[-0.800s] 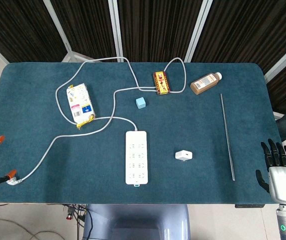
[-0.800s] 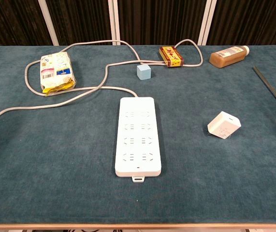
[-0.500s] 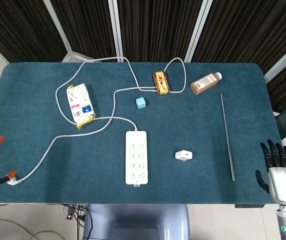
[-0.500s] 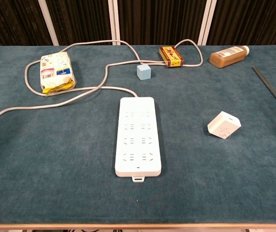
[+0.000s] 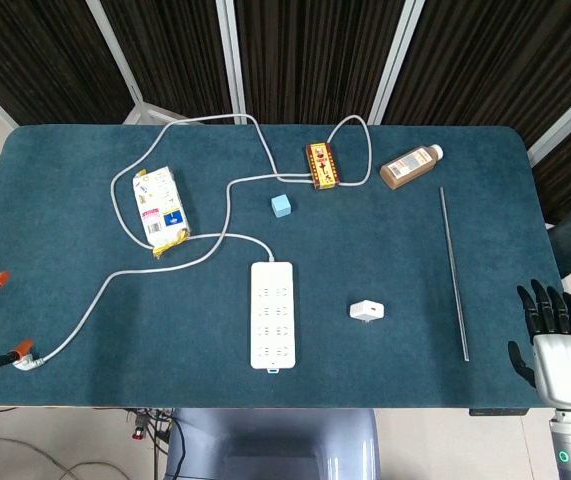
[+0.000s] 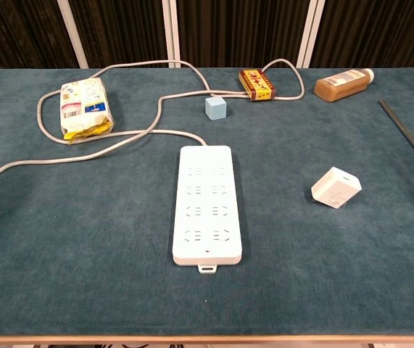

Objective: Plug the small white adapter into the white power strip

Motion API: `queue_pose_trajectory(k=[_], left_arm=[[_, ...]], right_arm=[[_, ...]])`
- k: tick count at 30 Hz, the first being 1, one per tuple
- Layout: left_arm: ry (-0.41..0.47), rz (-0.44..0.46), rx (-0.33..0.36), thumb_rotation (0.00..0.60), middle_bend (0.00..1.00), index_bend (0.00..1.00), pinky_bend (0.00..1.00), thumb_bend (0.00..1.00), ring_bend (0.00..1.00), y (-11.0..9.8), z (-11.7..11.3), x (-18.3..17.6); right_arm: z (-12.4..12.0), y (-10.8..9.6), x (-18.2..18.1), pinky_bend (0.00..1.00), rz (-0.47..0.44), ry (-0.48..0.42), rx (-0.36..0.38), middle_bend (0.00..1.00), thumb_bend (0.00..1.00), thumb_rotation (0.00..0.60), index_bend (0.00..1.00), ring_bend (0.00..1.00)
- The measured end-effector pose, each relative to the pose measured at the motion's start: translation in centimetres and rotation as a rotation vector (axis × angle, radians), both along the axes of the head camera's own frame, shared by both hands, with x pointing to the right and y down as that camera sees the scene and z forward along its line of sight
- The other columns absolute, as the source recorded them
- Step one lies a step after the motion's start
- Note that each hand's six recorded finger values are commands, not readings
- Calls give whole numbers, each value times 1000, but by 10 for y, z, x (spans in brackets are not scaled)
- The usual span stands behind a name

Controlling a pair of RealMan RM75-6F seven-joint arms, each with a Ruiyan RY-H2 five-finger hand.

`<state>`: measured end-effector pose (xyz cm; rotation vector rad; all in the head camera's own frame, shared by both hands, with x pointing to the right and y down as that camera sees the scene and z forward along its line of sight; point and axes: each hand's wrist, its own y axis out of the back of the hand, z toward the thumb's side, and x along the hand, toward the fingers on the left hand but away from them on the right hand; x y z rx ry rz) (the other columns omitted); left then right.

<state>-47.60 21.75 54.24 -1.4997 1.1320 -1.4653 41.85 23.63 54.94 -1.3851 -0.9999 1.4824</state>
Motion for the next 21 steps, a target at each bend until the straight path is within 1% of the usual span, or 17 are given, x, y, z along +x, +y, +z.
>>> queue_pose_trajectory(k=[5,8,11,14,18,21], left_arm=[[7,-4,12,600,0,112,0,82,0,2,-5,0],[5,-5,11,600,0,112,0,83,0,2,-5,-1],[0,2,0,600,0,112,0,83,0,3,-3,1],[2,9,-3,600,0,110,0,83,0,4,-3,3],[4,1,4,600,0,110,0,83,0,4,-4,1],[3,-3,4,600,0,110,0,83,0,3,-5,0]], right_arm=[[3,4,-6,87,-6,-47,-34,32,441,600,40,29],[7,7,-12,87,15,-119,-68,31,426,600,40,29],[11,7,-22,87,46,-220,-114,32,412,600,40,29],[17,0,-32,87,62,-288,-166,33,406,600,43,29],[26,-16,-45,87,72,-337,-234,36,404,600,46,29],[34,-28,-56,87,88,-373,-298,61,404,600,46,29]])
